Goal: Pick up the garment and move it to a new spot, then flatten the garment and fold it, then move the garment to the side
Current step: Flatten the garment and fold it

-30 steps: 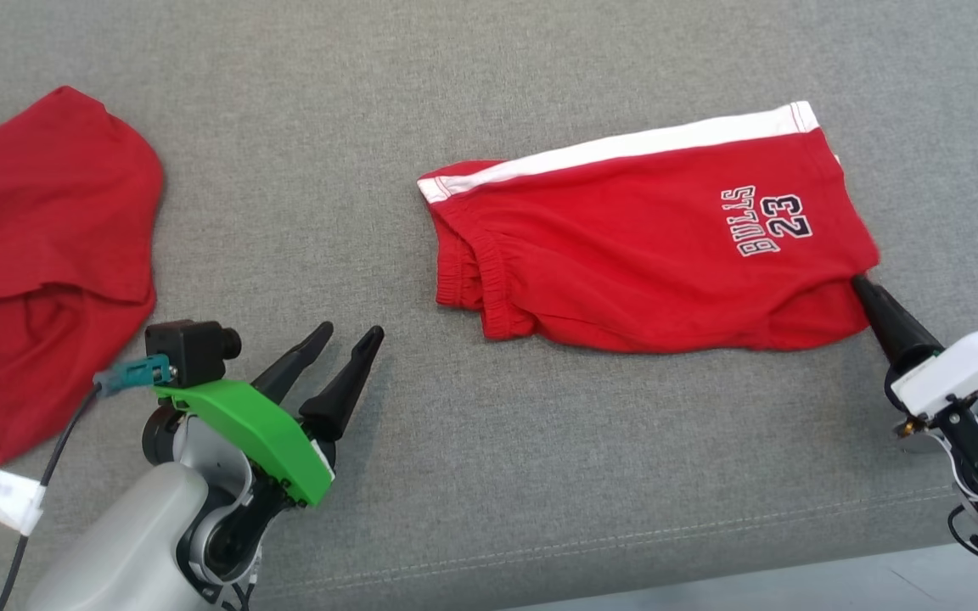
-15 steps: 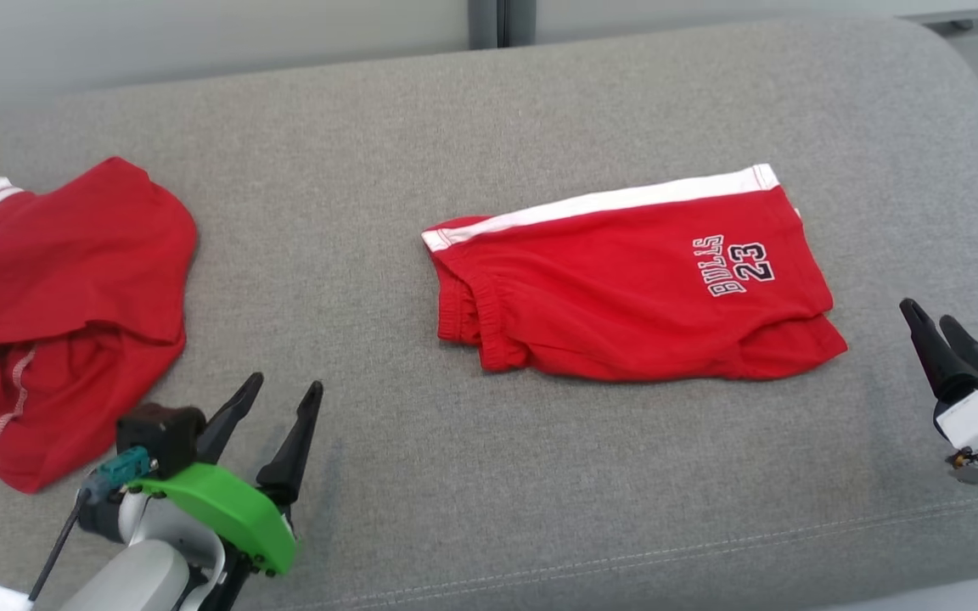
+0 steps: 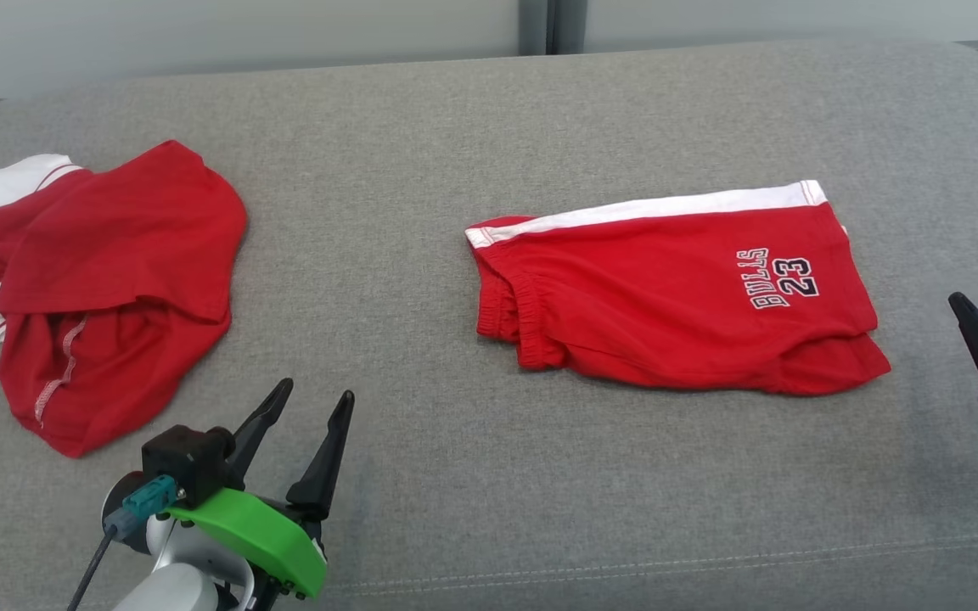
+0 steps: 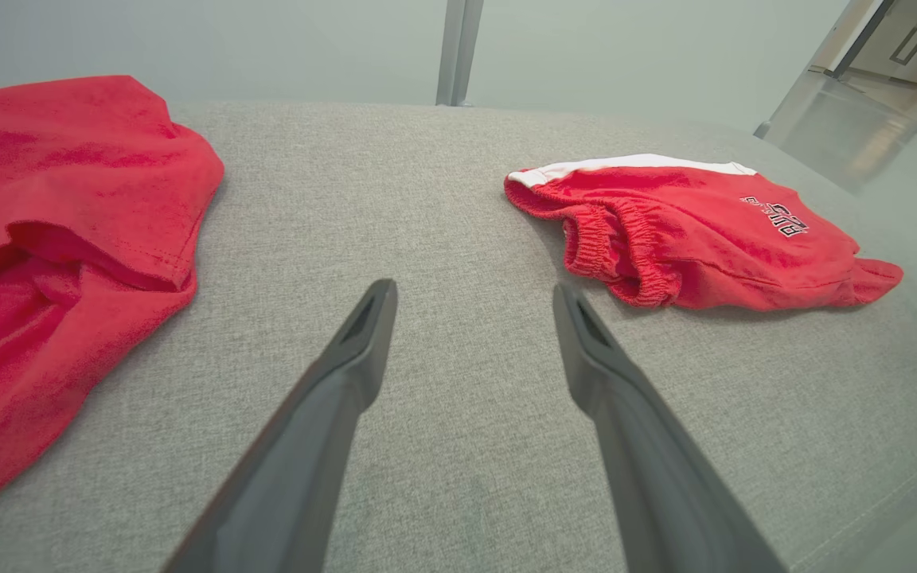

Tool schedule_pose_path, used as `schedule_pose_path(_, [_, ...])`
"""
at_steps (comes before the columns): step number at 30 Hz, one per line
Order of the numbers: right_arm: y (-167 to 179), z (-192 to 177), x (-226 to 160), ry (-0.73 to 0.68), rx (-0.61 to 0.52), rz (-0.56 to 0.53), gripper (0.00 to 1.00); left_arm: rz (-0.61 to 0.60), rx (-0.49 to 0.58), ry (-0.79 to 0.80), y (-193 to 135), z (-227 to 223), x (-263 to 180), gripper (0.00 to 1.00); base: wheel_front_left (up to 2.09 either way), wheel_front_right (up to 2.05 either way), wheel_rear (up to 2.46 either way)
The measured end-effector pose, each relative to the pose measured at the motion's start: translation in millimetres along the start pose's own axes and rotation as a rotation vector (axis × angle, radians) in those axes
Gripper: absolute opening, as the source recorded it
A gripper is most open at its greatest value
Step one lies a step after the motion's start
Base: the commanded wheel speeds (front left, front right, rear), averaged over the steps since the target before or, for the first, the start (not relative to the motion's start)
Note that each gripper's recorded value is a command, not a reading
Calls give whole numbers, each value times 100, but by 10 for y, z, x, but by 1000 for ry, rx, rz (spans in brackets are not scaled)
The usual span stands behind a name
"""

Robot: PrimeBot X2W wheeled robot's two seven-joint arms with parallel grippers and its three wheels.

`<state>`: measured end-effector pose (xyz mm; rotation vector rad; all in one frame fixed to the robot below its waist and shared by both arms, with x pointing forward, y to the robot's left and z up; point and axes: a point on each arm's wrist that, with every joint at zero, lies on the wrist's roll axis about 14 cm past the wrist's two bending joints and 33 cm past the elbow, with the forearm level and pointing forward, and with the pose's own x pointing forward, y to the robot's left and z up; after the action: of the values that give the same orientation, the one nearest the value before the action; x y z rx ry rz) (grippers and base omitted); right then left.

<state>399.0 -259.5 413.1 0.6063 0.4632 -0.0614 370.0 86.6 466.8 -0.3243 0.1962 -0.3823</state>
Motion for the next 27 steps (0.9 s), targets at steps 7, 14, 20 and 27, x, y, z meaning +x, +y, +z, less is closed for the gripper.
schedule_pose_path(7, [68, -110, 397, 110, 30, -36, 100, 88, -1, -13, 258, 12, -110, 100, 0, 0, 0])
schedule_pose_path(14, [-15, -421, 614, 236, 33, -100, 100, 176, 19, -39, 535, 94, -178, 100, 0, 0, 0])
schedule_pose_path(20, [50, -564, 784, 297, 57, -94, 100, 242, 34, -63, 744, 173, -227, 100, 0, 0, 0])
schedule_pose_path(27, [298, -615, 980, 351, 50, -13, 0, 294, 33, -72, 842, 169, -294, 100, 0, 0, 0])
